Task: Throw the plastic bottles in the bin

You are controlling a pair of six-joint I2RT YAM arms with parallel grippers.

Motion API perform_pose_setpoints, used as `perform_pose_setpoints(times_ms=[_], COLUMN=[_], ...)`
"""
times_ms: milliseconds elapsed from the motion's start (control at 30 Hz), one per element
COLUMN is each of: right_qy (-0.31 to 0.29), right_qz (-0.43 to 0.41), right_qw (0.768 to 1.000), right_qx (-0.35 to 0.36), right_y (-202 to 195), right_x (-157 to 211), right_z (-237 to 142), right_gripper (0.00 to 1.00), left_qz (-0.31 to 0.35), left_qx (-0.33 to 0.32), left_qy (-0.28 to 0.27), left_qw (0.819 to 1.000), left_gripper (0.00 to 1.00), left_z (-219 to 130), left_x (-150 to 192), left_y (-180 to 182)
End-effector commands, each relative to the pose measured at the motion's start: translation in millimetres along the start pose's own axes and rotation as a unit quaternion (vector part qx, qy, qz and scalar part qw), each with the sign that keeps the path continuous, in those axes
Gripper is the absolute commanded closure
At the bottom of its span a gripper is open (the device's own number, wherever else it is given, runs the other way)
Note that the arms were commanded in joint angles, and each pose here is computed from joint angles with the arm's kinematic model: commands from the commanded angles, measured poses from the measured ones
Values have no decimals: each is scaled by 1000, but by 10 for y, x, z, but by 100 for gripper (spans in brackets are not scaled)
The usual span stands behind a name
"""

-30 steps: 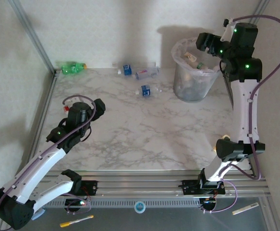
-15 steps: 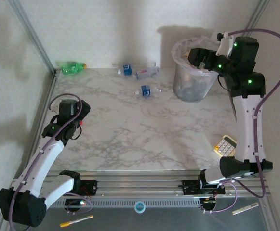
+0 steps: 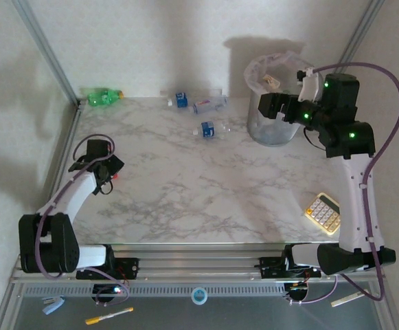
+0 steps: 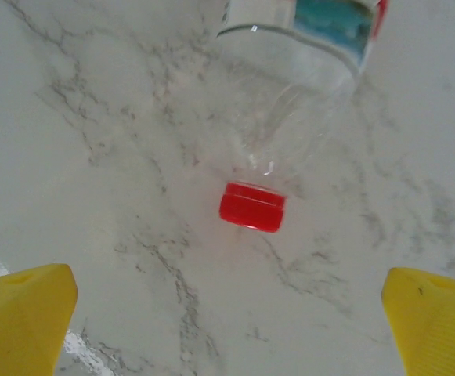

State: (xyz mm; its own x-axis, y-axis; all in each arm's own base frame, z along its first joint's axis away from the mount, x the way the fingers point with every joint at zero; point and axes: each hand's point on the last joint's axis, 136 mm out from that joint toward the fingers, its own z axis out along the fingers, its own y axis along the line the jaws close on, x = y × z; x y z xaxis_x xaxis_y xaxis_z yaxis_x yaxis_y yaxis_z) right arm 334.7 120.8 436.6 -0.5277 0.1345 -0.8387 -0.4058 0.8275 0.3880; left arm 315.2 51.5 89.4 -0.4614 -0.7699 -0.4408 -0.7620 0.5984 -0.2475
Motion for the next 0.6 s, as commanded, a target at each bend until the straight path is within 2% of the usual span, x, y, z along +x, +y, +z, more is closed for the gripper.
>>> perform_pose_setpoints(times_ms=[0,333,567], right_qy=[17,50,58], right_qz=[-8,-11,-14], right_qw=[999,998,997], right_qx=[-28,-36,-41], right_y=[145,193,203], right_x=[144,470,563], right_z=[-47,-27,-6], right_gripper=[1,1,1], left_qz=[20,54,72], left_qx=[-5,-7,21], left_qy=[-2,22,39], left_qw=[1000,998,996], left_gripper=[4,15,22], left_z=[119,460,630], left_x=[-45,-63,-68], left_y=[-7,-110,-261])
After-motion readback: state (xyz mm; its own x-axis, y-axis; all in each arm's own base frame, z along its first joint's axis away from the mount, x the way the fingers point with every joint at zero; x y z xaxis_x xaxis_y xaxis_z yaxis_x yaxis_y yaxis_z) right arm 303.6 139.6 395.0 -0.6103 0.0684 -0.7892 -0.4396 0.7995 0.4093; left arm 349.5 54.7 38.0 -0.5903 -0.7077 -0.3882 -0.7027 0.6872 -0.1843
